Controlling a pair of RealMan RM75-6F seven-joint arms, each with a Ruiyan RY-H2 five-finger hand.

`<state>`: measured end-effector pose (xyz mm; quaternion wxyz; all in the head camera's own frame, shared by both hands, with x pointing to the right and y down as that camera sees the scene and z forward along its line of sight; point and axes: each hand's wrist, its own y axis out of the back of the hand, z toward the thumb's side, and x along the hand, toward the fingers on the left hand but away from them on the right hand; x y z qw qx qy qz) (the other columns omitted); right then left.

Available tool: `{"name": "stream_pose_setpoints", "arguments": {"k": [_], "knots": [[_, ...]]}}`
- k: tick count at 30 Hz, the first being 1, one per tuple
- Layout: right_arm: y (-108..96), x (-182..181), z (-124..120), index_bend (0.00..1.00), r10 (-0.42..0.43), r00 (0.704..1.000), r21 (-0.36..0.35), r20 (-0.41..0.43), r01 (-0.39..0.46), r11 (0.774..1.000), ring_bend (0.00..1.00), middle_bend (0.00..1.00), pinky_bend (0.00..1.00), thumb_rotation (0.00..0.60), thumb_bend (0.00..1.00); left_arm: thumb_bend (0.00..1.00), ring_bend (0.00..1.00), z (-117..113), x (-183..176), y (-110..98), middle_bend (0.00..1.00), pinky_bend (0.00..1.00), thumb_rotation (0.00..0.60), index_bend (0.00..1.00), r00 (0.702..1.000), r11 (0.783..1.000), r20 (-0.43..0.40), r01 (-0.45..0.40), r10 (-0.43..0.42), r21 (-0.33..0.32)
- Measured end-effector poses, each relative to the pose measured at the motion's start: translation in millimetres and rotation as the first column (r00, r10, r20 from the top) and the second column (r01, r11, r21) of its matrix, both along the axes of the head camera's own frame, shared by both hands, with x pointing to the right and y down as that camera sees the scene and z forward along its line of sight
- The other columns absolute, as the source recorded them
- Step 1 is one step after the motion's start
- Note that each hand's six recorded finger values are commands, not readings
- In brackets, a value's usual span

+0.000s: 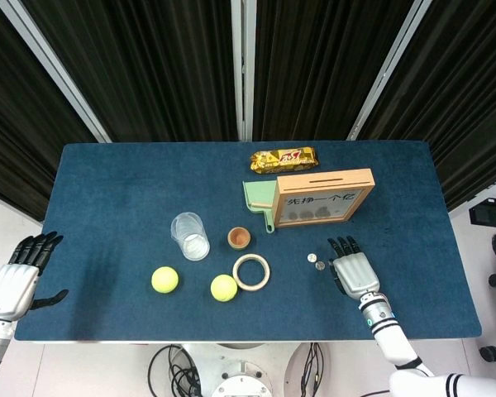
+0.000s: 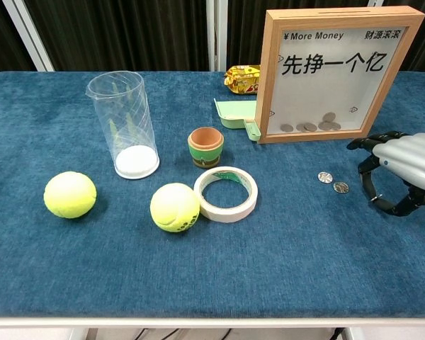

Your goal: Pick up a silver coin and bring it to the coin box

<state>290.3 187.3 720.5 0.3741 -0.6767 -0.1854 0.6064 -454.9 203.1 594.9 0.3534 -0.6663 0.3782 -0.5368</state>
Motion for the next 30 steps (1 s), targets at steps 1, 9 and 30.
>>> {"name": "stream_pose_setpoints", "arguments": {"k": [1,9,30], "knots": [[-1,-1,-2,0.62,0.001,1.0,0.006,0.006,-0.001,1.0,0.0,0.08,0.0,0.6,0.38,0.15,0.0,0,0,0,0.02,0.0,0.6,0.05,1.0,1.0,0.0,0.0,0.0,0.0],[-11,-11,-43,0.64,-0.022,0.996,0.111,0.091,0.012,0.994,0.0,0.08,0.0,0.6,0.38,0.15,0.0,-2,3,0,0.02,0.0,0.6,0.05,1.0,1.0,-0.002,-0.007,0.007,0.002],[-88,-37,-193,0.67,-0.063,0.954,0.389,0.293,-0.058,0.919,0.0,0.08,0.0,0.6,0.39,0.15,0.0,-8,9,-1,0.02,0.0,0.6,0.05,1.0,0.999,-0.016,-0.026,0.026,0.02]]}}
